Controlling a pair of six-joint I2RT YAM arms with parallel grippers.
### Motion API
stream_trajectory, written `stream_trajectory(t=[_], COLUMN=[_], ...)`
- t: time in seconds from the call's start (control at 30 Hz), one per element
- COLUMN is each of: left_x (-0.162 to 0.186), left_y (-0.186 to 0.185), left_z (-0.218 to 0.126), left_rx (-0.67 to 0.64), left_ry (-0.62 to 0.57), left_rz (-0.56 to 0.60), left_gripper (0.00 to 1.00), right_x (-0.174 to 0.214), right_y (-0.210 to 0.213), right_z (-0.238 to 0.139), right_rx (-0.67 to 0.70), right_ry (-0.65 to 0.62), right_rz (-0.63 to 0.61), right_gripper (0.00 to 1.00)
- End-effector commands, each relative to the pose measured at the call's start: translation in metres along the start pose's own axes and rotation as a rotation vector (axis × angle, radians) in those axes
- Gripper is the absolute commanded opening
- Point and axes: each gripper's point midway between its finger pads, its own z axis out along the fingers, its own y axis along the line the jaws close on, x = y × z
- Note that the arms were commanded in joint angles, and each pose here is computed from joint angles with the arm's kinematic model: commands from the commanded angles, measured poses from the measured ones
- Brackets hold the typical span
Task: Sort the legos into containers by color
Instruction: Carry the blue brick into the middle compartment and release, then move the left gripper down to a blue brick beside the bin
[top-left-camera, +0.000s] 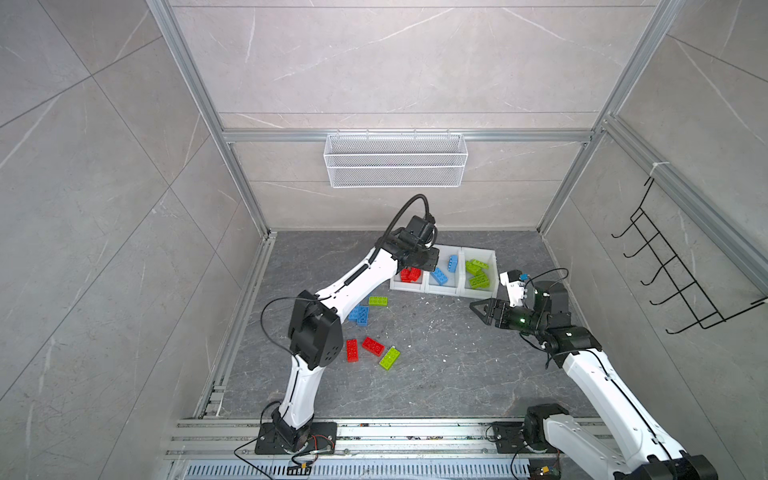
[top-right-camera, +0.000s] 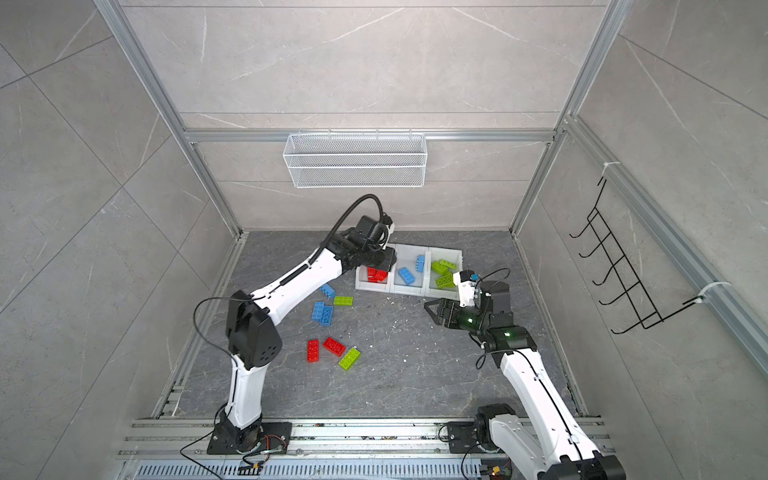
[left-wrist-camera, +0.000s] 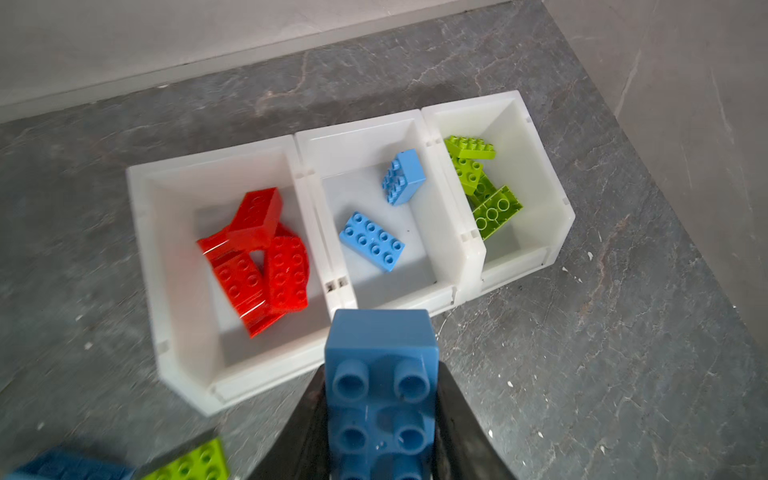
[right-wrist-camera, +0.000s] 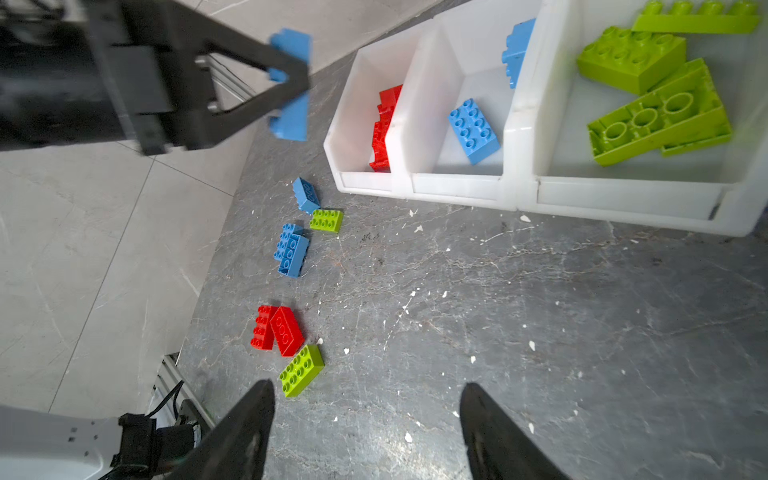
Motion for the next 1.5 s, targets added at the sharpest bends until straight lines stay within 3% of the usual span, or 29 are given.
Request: stream_trajectory(t=[0.0,0.17,0.4,0.47,0.57,0.7,0.9,1.0,1.2,1.33,1.47], left_x=[-0.023,-0.038,-0.026,-0.023,-0.024,-0.041,-0.061,-0.042,0.039,0.095,0.125], left_y=[-0.016,-0.019,-0.019,-0.018,-0.011,-0.009,0.006,0.028,0.092,0.143,0.174], left_z=[0.013,0.04,0.074,0.078,0.081,0.064,-0.017,-0.055,-0.108,-0.126,-0.131], left_rx=[0.063,0.073,0.086,0.083,0.043,0.019,-0.096,-0.193,-0.356,-0.392,-0.394], left_ry=[-0.07,-0.115,-0.08,-0.076,-0.084,-0.133,-0.19,-0.192,-0.108,-0.071,-0.059], left_rz=[0.073,0.092,0.128,0.131,0.121,0.136,0.119,0.103,0.019,-0.153,-0.27], left_gripper=[0.17,0.17,0.24,0.32,0.59,0.8,0.8,0.8,0.79,0.8,0.79], right_x=[0.012,0.016,0.019,0.017,0.015,0.014,0.016,0.016,0.015,0.015,0.014], right_y=[0.011,0.013,0.014,0.015,0.016,0.016,0.011,0.008,0.003,0.0,0.0], right_z=[-0.005,-0.009,-0.008,-0.008,-0.008,-0.008,-0.004,-0.001,0.009,0.016,0.017], right_rx=[-0.053,-0.053,-0.065,-0.066,-0.069,-0.063,-0.052,-0.05,-0.058,-0.061,-0.062], right_ry=[0.027,0.04,0.063,0.063,0.063,0.065,0.076,0.077,0.088,0.103,0.109], right_rz=[0.033,0.028,0.021,0.02,0.017,0.014,0.013,0.017,0.035,0.049,0.053], right_gripper=[0.73,0.72,0.73,0.73,0.73,0.76,0.76,0.76,0.76,0.75,0.74])
